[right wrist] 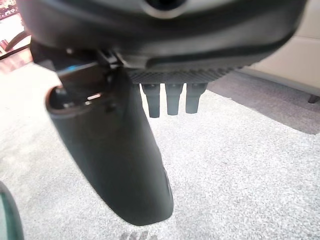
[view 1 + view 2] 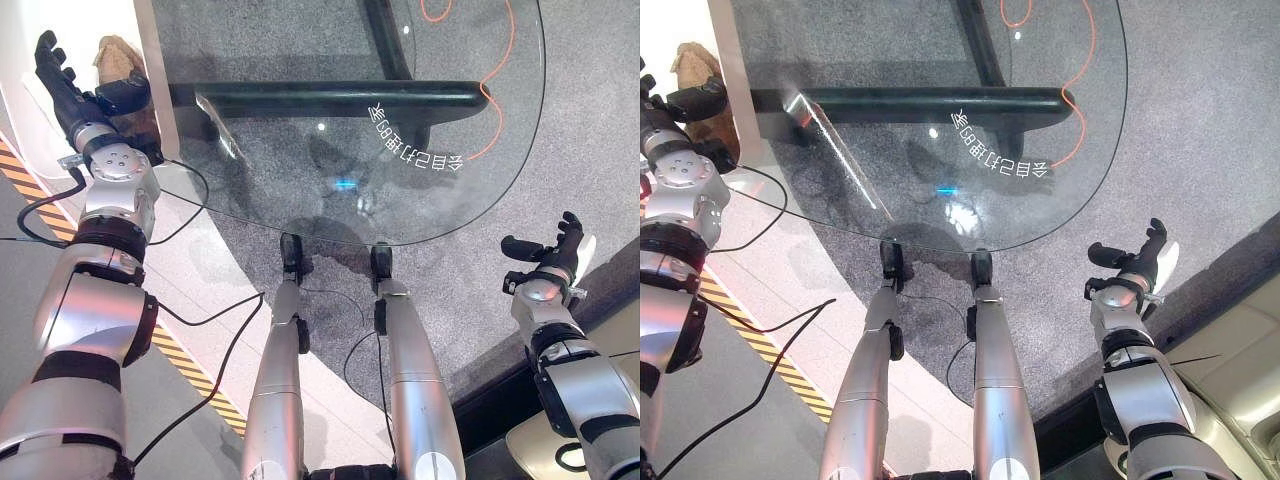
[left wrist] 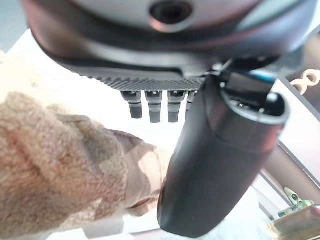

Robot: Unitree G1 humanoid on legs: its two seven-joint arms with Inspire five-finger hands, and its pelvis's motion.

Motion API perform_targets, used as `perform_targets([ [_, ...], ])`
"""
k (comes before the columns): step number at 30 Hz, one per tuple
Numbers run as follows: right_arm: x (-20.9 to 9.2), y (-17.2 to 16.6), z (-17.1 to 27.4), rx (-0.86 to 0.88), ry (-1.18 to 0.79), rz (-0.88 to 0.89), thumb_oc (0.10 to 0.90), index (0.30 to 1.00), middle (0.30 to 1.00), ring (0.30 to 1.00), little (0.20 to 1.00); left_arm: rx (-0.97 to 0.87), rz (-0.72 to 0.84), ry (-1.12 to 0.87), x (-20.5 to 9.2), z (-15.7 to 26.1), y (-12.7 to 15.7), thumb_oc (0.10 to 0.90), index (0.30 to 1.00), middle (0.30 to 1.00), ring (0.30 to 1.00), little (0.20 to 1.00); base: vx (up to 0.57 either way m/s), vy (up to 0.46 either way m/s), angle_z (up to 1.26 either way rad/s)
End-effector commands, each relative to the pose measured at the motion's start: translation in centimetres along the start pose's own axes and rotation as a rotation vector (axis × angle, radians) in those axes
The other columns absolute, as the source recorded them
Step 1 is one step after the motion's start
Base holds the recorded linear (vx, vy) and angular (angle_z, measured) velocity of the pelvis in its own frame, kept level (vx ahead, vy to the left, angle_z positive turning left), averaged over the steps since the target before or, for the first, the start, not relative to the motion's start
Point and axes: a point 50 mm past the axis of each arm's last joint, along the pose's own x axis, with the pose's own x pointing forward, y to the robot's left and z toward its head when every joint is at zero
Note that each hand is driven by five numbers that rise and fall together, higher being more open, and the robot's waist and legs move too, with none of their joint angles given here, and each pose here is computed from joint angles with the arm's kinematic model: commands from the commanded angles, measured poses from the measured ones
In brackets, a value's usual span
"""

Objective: Wipe the table with a cloth and put it in the basket.

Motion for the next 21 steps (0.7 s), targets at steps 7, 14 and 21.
perform_targets([
  [7, 1.3, -4.0, -0.3, -0.05, -0.036, -0.121, 0.8, 0.9, 0.9, 0.9, 0.9, -0.069, 0.186, -0.172, 2.2, 5.4, 3.7, 0.8, 0.9, 0.9, 0.9, 0.9, 0.0, -0.002, 0.0],
  [14, 0.7, -3.7, -1.5, -0.036, -0.014, -0.114, 0.8, 0.9, 0.9, 0.9, 0.9, -0.212, 0.257, -0.3, 1.8, 6.9, 4.8, 0.8, 0.9, 0.9, 0.9, 0.9, -0.04, -0.051, 0.0],
  [21, 0.4, -4.5, -3.2, -0.051, 0.035, -0.127, 0.8, 0.9, 0.9, 0.9, 0.9, -0.291, 0.268, -0.407, 1.5, 7.8, 5.9, 0.8, 0.9, 0.9, 0.9, 0.9, -0.05, -0.034, -0.01],
])
